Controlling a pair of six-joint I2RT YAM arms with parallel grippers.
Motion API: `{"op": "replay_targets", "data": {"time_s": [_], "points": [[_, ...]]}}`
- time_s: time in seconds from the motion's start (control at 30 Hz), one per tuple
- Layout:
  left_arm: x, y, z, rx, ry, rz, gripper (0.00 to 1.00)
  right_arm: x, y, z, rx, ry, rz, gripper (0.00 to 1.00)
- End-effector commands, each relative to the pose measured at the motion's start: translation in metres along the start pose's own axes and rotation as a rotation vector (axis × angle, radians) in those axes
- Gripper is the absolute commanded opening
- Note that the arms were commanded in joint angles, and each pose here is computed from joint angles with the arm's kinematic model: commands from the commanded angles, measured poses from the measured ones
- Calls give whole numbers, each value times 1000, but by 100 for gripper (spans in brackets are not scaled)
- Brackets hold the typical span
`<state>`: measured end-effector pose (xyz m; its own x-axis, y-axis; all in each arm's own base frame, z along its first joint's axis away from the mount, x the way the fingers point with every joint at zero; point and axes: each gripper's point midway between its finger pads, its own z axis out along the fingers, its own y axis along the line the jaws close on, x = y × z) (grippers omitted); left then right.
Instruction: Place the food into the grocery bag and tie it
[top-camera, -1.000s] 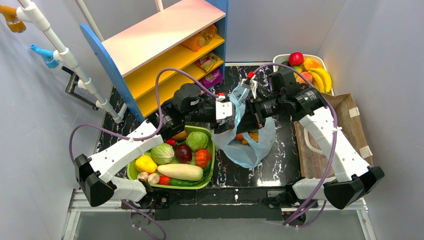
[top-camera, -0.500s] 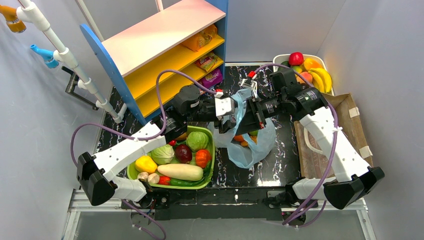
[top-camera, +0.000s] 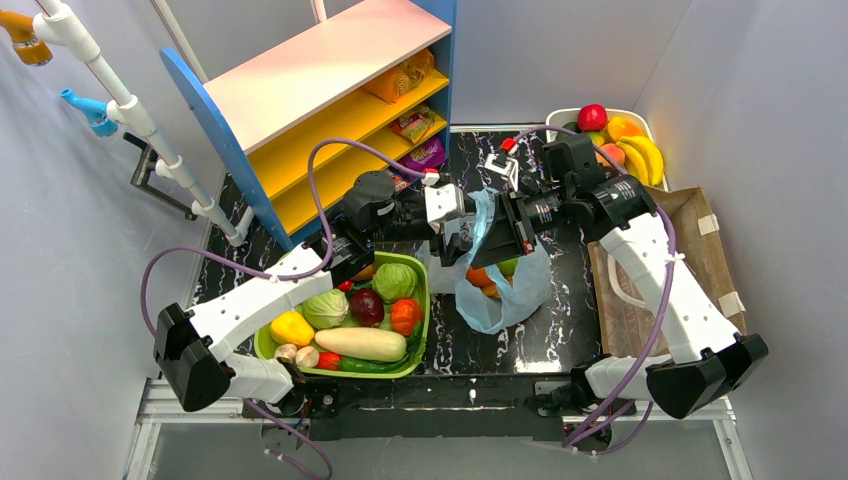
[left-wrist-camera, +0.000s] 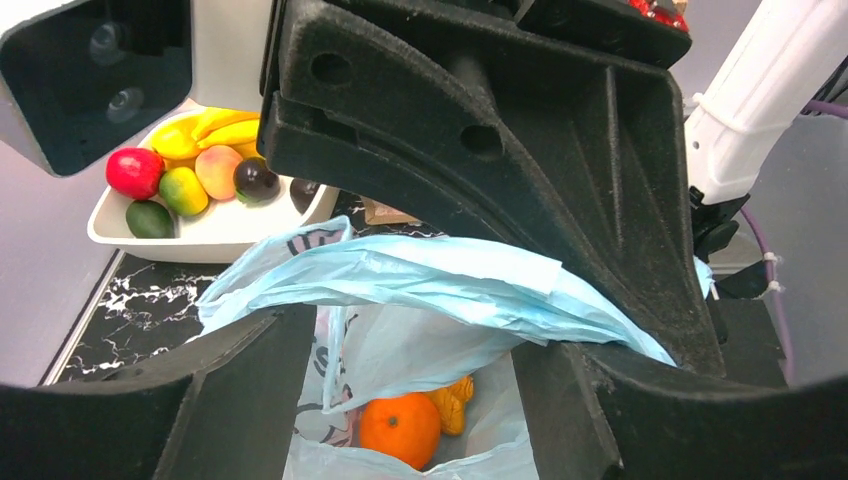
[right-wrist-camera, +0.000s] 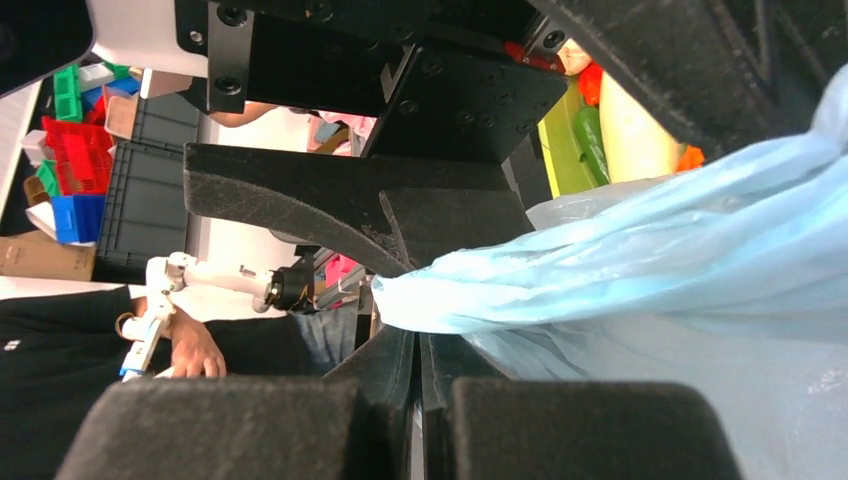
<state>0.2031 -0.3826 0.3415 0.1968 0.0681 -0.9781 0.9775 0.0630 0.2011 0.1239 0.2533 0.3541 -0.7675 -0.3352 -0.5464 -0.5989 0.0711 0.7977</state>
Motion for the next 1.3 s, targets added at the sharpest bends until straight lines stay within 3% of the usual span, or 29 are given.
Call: {"op": "replay_targets", "data": {"time_s": [0.0,0.23,0.5,0.7,1.07,1.17,1.27], "points": [[-42,-24,0,97,-130,10,67,-21,-9,-1,2,-53,-76,1],[-47,-33,5,166,-158,-30,50,-24,-12,-2,-19,-66,-65,1],[-46,-38,6,202,-154,-59,63,-26,-15,-5,-19,-83,-66,1],[-50,-48,8,273,-169,-104,56,-28,-18,-7,-31,-94,-61,1],[-58,-50,9,302,-181,-92,57,-34,-21,-9,-51,-103,-52,1],[-63,-50,11,310,-187,-113,53,-33,-22,-8,-56,-102,-49,1],[-64,-50,11,318,-188,-114,42,-33,-23,-8,-56,-101,-46,1]]}}
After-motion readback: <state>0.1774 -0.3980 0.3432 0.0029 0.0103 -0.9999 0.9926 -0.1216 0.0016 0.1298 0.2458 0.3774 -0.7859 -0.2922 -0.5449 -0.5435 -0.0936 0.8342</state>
